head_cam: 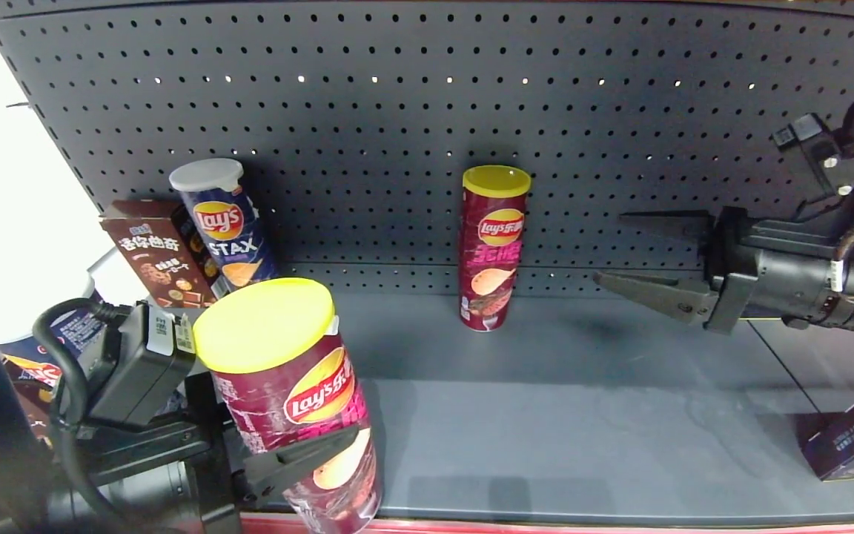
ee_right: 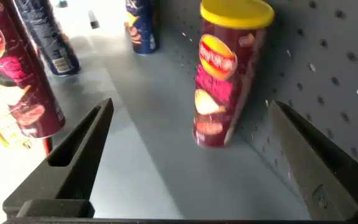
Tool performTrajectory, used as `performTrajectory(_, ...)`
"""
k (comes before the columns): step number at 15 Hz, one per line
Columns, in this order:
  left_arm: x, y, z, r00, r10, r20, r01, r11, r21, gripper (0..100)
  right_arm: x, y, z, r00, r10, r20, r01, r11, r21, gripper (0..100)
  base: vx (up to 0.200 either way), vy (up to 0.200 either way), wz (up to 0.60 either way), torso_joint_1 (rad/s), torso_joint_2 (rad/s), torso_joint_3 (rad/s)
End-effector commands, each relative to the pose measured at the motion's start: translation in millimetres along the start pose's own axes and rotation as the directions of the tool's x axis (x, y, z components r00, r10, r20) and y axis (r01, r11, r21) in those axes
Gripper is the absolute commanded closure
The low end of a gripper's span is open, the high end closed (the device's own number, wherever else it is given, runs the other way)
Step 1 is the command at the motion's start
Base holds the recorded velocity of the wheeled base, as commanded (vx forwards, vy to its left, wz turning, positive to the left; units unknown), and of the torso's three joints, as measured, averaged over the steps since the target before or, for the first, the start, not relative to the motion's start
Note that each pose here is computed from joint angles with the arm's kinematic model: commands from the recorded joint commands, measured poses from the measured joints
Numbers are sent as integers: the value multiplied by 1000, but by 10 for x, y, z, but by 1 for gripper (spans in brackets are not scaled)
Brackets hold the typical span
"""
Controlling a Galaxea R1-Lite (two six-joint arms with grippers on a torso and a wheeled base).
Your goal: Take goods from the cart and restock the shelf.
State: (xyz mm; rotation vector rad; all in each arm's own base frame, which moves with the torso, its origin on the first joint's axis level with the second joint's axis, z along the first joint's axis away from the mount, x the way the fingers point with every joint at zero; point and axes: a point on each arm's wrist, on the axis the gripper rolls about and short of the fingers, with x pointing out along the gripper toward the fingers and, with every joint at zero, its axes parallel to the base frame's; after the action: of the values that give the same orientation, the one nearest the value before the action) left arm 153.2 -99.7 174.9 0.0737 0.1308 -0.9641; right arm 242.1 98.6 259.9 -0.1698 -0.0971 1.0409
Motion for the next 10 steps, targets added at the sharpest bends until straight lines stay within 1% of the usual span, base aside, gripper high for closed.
performTrajectory(1, 2, -2, -4, 1000, -1, -2, 1, 1000, -1, 100, 237, -191, -160, 998, 56, -5, -56, 998, -6, 0, 0, 0, 0, 0, 0, 0)
performTrajectory(2, 5, 2, -3, 1000, 0, -2, 0, 1000, -1, 100, 281, -256, -200, 995, 97, 3, -97, 995, -9, 0, 0, 0, 0, 0, 0, 0)
performTrajectory(4, 0, 6, -1, 1000, 3, 0, -3, 1000, -2, 100, 376, -307, -224, 992, 126, 10, -126, 992, -21, 0, 0, 0, 0, 0, 0, 0)
performTrajectory(8, -2, 8, -5, 1000, 5, -2, -5, 1000, -4, 100, 555, -431, -314, 991, 131, 4, -131, 991, -15, 0, 0, 0, 0, 0, 0, 0)
performTrajectory(10, -1, 6, -5, 1000, 3, -2, -3, 1000, -4, 100, 653, -501, -444, 991, 134, -15, -133, 991, 7, 0, 0, 0, 0, 0, 0, 0)
